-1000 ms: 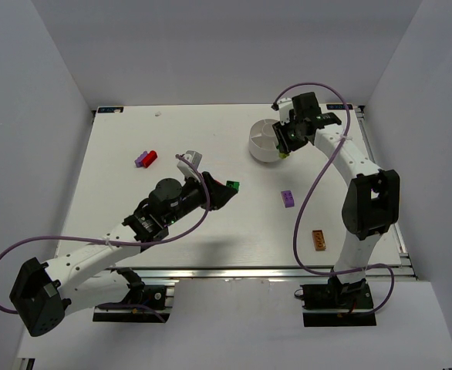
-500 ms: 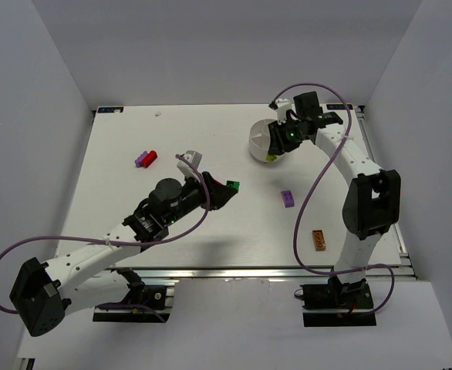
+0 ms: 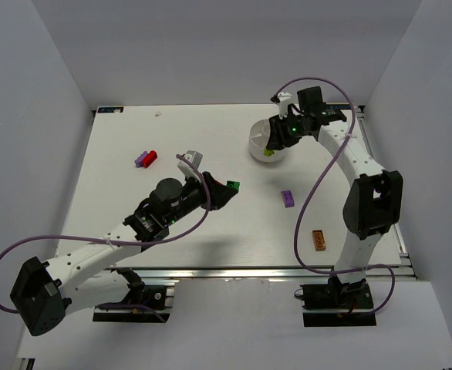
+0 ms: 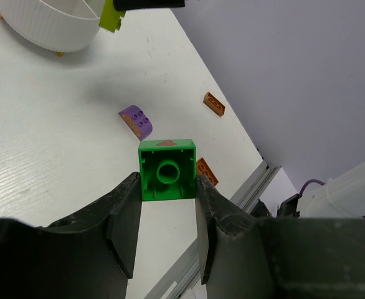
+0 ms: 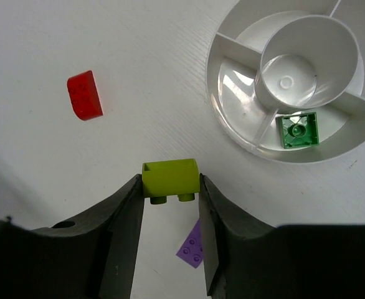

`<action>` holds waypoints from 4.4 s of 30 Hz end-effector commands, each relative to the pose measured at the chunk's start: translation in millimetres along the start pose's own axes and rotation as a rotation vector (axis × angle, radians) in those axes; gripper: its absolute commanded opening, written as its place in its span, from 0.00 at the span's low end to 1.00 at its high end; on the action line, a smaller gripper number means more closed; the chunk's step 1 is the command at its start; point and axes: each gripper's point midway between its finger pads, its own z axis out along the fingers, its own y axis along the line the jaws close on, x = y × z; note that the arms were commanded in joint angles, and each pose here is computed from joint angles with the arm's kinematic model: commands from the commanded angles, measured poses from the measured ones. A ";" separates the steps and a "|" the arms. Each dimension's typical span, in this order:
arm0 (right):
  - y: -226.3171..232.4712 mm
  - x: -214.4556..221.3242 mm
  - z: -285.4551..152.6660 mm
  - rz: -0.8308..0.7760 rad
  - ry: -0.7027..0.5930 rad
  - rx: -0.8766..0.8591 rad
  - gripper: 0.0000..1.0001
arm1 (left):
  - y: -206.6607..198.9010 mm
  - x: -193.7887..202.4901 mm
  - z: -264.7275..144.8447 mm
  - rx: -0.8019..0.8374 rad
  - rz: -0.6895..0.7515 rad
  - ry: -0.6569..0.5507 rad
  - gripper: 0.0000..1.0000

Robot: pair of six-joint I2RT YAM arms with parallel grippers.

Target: Sort the legos into containers by color

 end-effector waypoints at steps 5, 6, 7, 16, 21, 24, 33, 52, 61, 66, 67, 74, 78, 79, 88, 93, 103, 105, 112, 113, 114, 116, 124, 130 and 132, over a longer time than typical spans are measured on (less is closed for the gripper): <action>-15.8 -51.5 -50.6 -0.118 -0.176 -0.106 0.00 | -7.2 -11.0 1.9 0.019 0.001 -0.026 0.00; -29.1 -59.2 -61.1 -0.123 -0.203 -0.079 0.00 | -8.3 -11.3 1.8 0.024 0.000 -0.031 0.00; -37.1 -63.5 -64.0 -0.131 -0.219 -0.062 0.00 | -7.1 -8.0 1.9 0.025 -0.008 -0.025 0.00; -79.5 -83.4 -65.6 -0.296 -0.377 -0.010 0.00 | -10.6 -3.7 13.0 0.039 0.004 0.021 0.00; -93.7 -92.8 -46.7 -0.416 -0.410 -0.030 0.00 | -11.9 -8.5 16.3 0.030 0.010 0.017 0.00; -110.4 -91.8 -26.6 -0.470 -0.402 -0.033 0.00 | -10.7 -7.7 17.3 0.022 -0.001 0.019 0.00; -139.3 -93.8 -0.9 -0.479 -0.412 0.002 0.00 | -8.1 -5.2 18.4 0.005 -0.011 0.031 0.00; -147.9 -71.2 36.3 -0.252 -0.387 -0.010 0.00 | -10.1 -1.5 31.8 0.012 -0.010 0.068 0.00; -141.5 -59.9 51.4 -0.218 -0.358 -0.034 0.00 | -10.6 -0.3 32.5 0.011 -0.018 0.073 0.00; -145.2 -51.9 58.3 -0.193 -0.336 -0.014 0.03 | -11.0 -0.6 33.5 0.011 -0.016 0.075 0.00; -145.7 -51.2 58.6 -0.191 -0.334 -0.011 0.07 | -11.7 -1.5 33.6 0.013 -0.016 0.073 0.00; -150.3 -49.6 57.9 -0.187 -0.323 0.017 0.49 | -13.6 -0.7 37.2 0.024 -0.015 0.079 0.00; -151.5 -56.3 50.5 -0.198 -0.333 0.038 0.55 | -16.8 -2.6 41.9 0.035 -0.007 0.083 0.00; -151.9 -56.6 47.7 -0.196 -0.332 0.040 0.56 | -17.4 -2.8 42.9 0.037 -0.004 0.085 0.01; -150.4 -70.1 3.0 -0.158 -0.361 0.074 0.62 | -26.8 -3.8 75.3 0.057 0.054 0.162 0.09; -135.2 -67.0 -56.0 -0.107 -0.421 -0.021 0.07 | -20.4 -4.7 120.2 0.010 0.183 0.279 0.12; -75.6 -35.3 -147.6 -0.107 -0.507 -0.009 0.08 | 35.4 -9.5 222.6 -0.248 0.389 0.441 0.14; -69.3 -30.8 -159.4 -0.094 -0.520 -0.007 0.08 | 47.6 -20.3 239.9 -0.318 0.420 0.395 0.15; -55.4 -11.3 -164.4 -0.066 -0.534 -0.019 0.10 | 75.9 -30.8 262.9 -0.415 0.461 0.274 0.17; -55.3 -7.0 -162.0 -0.049 -0.529 -0.023 0.10 | 78.2 -30.8 264.7 -0.421 0.465 0.268 0.17; -53.6 -7.2 -163.1 -0.052 -0.532 -0.025 0.10 | 81.3 -31.6 268.7 -0.430 0.470 0.252 0.17; -53.3 -3.9 -161.0 -0.043 -0.529 -0.031 0.11 | 83.5 -33.5 274.8 -0.427 0.483 0.232 0.17; -49.0 5.0 -158.5 -0.006 -0.541 -0.043 0.11 | 83.0 -31.5 295.9 -0.384 0.485 0.171 0.19; -44.8 9.7 -158.2 0.008 -0.545 -0.050 0.12 | 81.9 -31.4 313.0 -0.340 0.479 0.109 0.20; -42.1 10.0 -159.0 0.005 -0.549 -0.052 0.12 | 82.7 -33.5 317.4 -0.342 0.476 0.087 0.21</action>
